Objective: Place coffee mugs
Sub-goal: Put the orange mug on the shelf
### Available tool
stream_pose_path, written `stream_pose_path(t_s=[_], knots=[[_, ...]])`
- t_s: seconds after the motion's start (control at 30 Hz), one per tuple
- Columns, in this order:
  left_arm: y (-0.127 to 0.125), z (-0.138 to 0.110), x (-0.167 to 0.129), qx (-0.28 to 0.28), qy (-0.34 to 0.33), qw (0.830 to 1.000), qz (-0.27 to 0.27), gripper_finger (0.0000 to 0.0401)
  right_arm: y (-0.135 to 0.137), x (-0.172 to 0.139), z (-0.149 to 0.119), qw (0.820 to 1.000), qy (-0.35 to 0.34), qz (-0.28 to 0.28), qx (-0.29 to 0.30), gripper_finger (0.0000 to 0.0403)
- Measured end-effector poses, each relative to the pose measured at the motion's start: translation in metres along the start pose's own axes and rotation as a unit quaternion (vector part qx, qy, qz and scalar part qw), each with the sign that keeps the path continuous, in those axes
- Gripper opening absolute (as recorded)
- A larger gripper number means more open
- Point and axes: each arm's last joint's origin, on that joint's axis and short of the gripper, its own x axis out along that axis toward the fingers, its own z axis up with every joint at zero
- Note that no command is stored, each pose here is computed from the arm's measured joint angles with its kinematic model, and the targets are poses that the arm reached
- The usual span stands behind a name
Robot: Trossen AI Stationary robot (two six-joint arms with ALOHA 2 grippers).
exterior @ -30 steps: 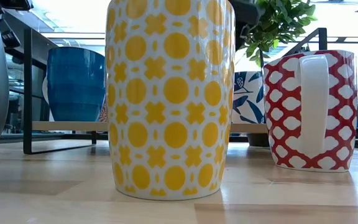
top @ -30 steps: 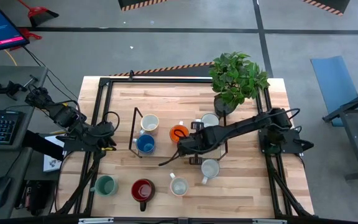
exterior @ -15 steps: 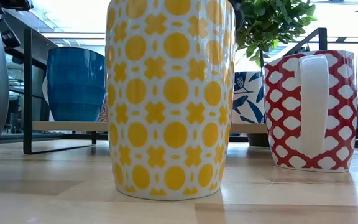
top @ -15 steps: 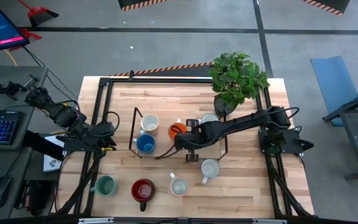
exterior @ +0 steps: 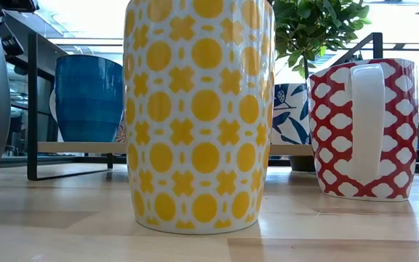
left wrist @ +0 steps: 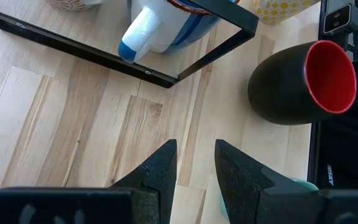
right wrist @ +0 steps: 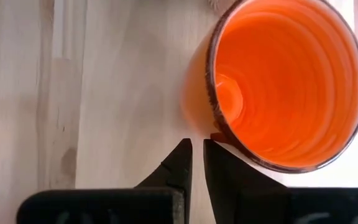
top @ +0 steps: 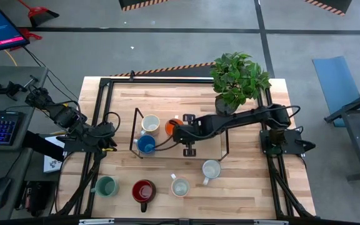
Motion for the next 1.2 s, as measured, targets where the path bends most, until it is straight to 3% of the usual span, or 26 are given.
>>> stream_pose_path(t_s=[0.5,0.7,1.0,1.2], knots=[[0.0,0.0,0.0,0.0,0.0,1.0,0.0,0.0099,-0.01,0.012,0.007,1.0,-0.024,0.015,-0.01,0.0029],[0.0,0.0,0.0,0.004,0.001,1.0,0.001,0.0099,-0.005,0.025,0.001,0.999,0.013,0.047,-0.007,0.0029],[0.0,0.0,0.0,0.025,-0.002,1.0,0.002,0.0099,-0.009,0.026,-0.004,0.999,0.038,-0.009,0.005,0.0029],[0.0,0.0,0.0,0.025,-0.002,1.0,0.002,0.0099,-0.016,0.028,-0.005,0.999,0.04,-0.017,0.011,0.0029]])
